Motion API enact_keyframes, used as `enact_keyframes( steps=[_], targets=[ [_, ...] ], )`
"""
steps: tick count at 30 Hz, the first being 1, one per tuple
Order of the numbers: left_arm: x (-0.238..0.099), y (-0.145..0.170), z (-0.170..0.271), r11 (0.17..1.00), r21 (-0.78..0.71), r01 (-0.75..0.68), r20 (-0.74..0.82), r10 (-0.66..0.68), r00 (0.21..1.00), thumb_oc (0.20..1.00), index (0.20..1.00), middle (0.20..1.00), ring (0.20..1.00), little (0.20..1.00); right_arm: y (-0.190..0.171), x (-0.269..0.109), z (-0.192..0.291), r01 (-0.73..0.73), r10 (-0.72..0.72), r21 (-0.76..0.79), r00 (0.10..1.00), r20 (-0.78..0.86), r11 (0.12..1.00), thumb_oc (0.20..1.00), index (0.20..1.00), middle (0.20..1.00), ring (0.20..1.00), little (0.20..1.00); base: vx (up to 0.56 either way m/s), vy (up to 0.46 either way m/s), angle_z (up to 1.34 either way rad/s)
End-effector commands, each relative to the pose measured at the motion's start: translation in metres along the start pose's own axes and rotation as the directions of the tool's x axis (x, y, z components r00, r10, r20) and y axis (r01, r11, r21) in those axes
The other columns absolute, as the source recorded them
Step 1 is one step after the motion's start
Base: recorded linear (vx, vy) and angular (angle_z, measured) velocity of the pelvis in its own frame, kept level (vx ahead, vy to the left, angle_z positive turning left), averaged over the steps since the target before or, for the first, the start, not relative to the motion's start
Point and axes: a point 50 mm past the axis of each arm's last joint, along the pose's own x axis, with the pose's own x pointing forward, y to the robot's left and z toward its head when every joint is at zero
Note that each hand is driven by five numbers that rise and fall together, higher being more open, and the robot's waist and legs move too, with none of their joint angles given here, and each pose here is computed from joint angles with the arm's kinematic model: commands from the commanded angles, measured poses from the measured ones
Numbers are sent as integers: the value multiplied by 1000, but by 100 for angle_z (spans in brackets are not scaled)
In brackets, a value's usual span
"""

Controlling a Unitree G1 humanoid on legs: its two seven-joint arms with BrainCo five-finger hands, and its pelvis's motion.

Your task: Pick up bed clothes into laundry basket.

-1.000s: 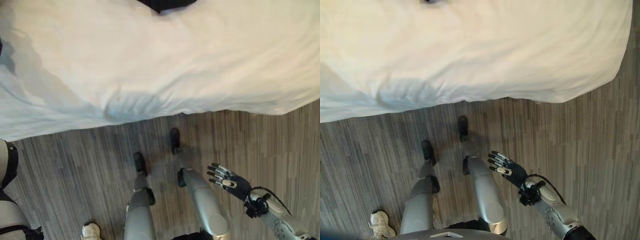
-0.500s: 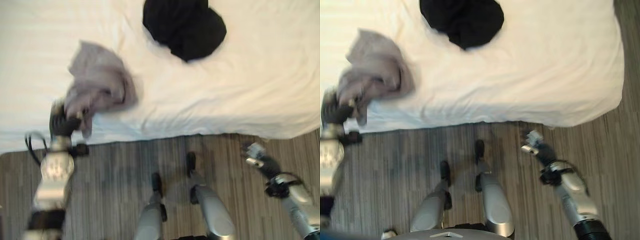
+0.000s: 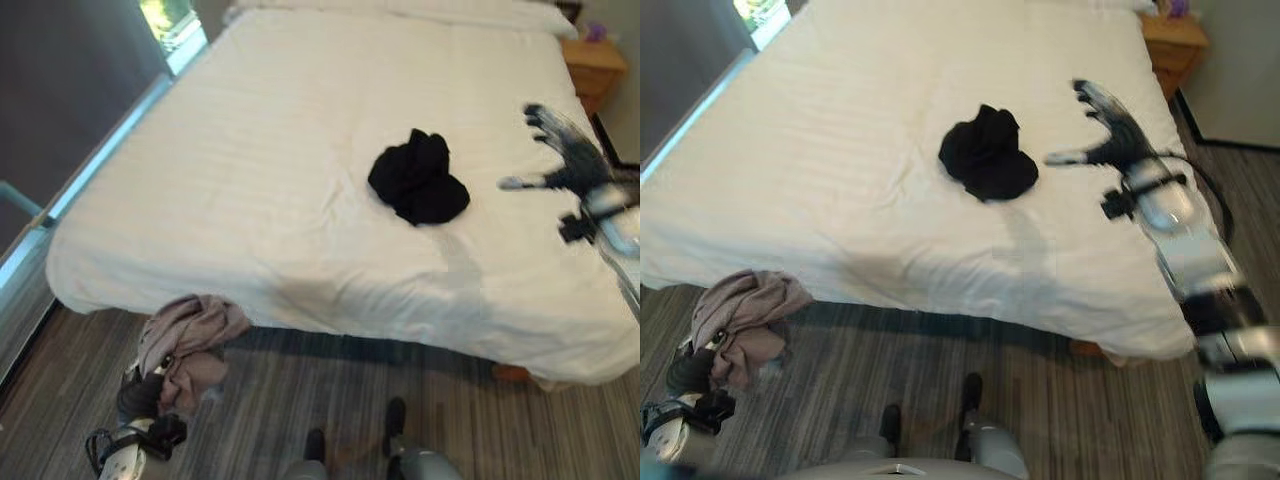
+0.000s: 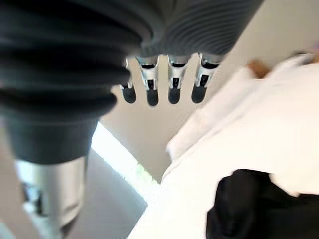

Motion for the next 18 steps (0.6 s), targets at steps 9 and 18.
enact_keyframes(
  steps=[9, 18],
  targets=[
    [21, -2, 71, 992, 91, 88, 234, -107, 966, 200, 200, 200, 200, 200, -98, -16, -79, 105, -388, -457, 711, -586, 883, 1000, 1000, 1000, 1000, 1000, -55, -43, 41],
    [21, -9, 66, 990, 94, 106, 232, -126, 965, 200, 200, 200, 200, 200, -170, -32, -47, 137, -548, -644, 672, -498, 753, 1000, 1000, 1000, 1000, 1000, -18, -48, 17]
  ],
)
